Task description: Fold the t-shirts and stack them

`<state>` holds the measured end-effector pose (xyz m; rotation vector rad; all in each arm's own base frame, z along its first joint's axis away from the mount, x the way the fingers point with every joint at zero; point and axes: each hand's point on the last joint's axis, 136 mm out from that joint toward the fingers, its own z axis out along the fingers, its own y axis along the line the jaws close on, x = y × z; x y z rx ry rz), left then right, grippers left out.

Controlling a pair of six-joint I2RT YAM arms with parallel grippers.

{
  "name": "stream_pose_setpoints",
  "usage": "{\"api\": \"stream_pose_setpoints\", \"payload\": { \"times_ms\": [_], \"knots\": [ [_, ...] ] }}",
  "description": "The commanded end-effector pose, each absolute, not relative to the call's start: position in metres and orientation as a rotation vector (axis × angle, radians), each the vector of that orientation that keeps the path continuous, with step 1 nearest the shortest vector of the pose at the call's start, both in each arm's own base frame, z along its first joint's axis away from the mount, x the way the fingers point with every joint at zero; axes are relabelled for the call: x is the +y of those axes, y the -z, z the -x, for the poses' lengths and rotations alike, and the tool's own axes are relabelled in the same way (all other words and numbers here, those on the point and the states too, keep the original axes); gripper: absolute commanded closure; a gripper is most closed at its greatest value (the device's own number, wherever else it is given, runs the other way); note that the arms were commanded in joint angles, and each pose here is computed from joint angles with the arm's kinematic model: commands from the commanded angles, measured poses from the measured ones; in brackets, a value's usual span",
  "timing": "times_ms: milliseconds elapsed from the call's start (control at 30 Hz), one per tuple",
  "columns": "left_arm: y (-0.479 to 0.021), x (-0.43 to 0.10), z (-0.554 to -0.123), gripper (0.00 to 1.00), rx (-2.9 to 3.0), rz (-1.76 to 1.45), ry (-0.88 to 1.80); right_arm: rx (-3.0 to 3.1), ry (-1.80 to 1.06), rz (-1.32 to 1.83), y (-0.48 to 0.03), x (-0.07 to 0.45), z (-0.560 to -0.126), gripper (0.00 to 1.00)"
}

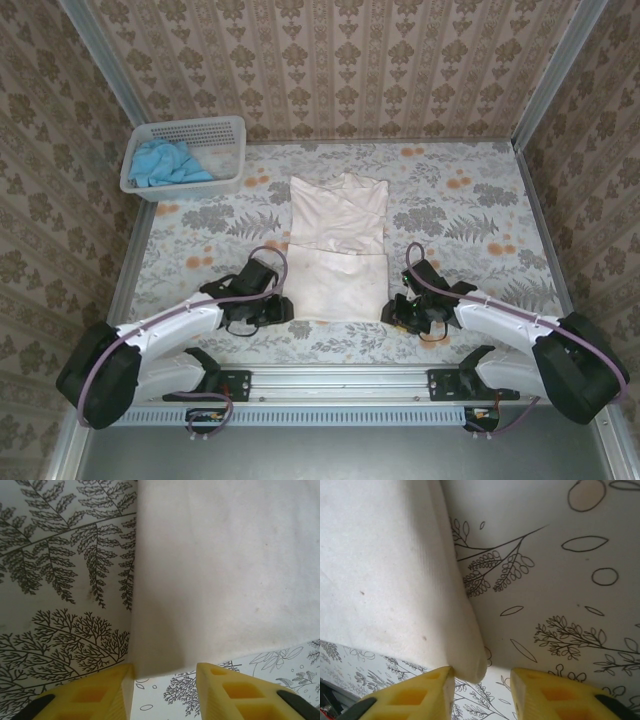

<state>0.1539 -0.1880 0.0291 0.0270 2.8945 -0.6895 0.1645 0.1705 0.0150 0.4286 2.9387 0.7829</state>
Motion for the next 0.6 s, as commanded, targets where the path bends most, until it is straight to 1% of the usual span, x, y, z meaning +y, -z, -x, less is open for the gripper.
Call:
{"api": "stream_pose_setpoints", "payload": {
  "times_ms": [0, 100, 233, 267, 333, 367, 467, 567],
  "knots": [
    [-0.026, -0.187, -0.155, 0.62, 2.913, 0.002, 0.678, 2.873, -0.829, -0.376, -0.018, 0.182, -0.180, 0.67],
    [-0.020, -0.181, -0.153, 0.60, 2.943, -0.028, 0.612, 2.865, -0.839, -0.371, -0.020, 0.185, -0.183, 0.70],
    [-0.018, -0.179, -0.148, 0.54, 2.972, -0.082, 0.571, 2.861, -0.857, -0.365, -0.023, 0.187, -0.184, 0.71],
    [-0.018, -0.180, -0.148, 0.53, 2.969, -0.086, 0.577, 2.858, -0.863, -0.364, -0.024, 0.188, -0.185, 0.70],
    [-0.019, -0.186, -0.149, 0.52, 2.954, -0.080, 0.629, 2.853, -0.892, -0.362, -0.026, 0.191, -0.185, 0.64],
    [-0.019, -0.189, -0.149, 0.53, 2.950, -0.081, 0.651, 2.852, -0.898, -0.360, -0.026, 0.192, -0.185, 0.63],
    [-0.016, -0.190, -0.152, 0.57, 2.952, -0.080, 0.644, 2.851, -0.885, -0.364, -0.027, 0.191, -0.186, 0.63],
    [-0.012, -0.192, -0.154, 0.67, 2.961, -0.082, 0.635, 2.862, -0.867, -0.364, -0.024, 0.191, -0.187, 0.68]
  ]
}}
